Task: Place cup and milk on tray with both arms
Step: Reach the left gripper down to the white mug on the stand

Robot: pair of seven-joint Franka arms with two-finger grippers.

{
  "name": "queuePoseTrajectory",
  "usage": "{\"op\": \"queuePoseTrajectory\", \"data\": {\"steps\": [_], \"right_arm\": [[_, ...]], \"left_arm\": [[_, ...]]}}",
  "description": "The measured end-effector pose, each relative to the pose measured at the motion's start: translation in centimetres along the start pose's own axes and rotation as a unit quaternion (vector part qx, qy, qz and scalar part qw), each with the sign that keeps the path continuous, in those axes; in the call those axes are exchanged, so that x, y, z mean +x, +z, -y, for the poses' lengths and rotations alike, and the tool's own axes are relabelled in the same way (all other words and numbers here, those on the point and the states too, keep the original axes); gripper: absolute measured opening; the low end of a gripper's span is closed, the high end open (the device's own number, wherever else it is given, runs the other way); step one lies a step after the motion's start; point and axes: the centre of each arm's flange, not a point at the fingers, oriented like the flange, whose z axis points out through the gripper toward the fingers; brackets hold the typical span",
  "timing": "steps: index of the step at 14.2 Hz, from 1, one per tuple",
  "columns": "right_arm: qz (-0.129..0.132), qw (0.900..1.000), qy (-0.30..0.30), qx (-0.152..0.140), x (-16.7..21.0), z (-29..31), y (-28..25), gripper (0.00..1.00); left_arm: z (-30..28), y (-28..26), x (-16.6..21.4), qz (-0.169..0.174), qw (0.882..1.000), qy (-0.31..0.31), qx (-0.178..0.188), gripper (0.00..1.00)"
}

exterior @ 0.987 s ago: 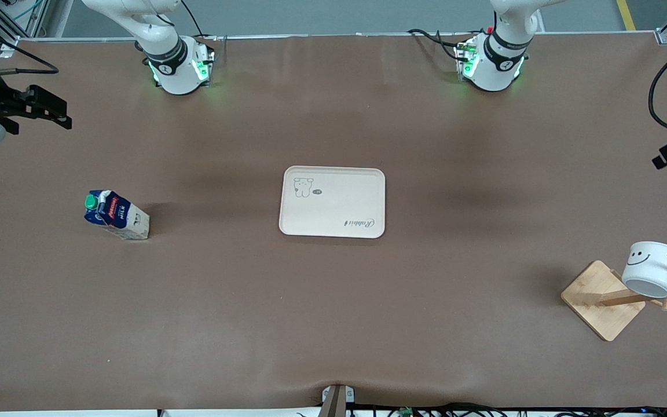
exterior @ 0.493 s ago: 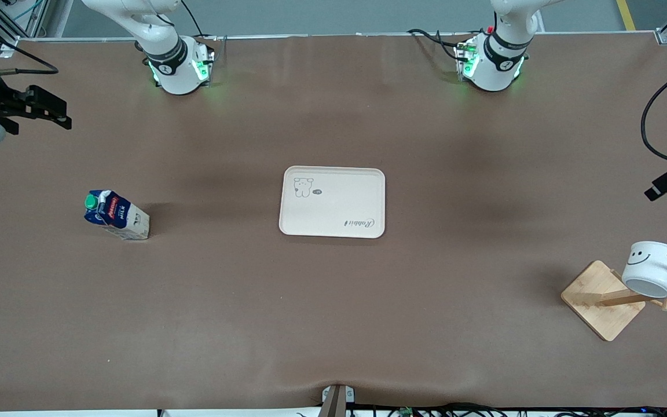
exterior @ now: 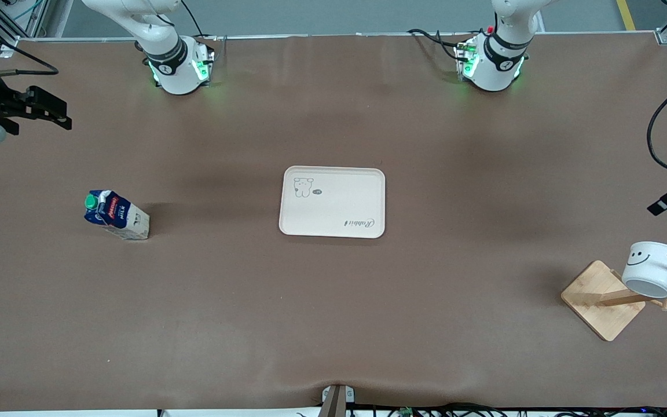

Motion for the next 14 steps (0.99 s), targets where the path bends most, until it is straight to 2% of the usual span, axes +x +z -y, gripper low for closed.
{"op": "queuePoseTrajectory", "data": {"steps": [7, 11, 14], "right_arm": [[0.0, 1.0, 0.0, 0.0, 0.0, 0.0, 0.0, 1.0], [0.0, 1.0, 0.003, 0.0, 0.0, -0.3, 0.0, 1.0], [0.0, 1.0, 0.004, 0.001, 0.0, -0.4, 0.0, 1.0]], "left_arm": [[1.0, 5.0, 2.4, -0.047, 0.999, 0.007, -0.006, 0.99], [-0.4, 5.5, 3.0, -0.068, 0.997, 0.017, -0.013, 0.82], [-1.5, 6.7, 3.1, -0.085, 0.996, 0.025, -0.019, 0.79]]}}
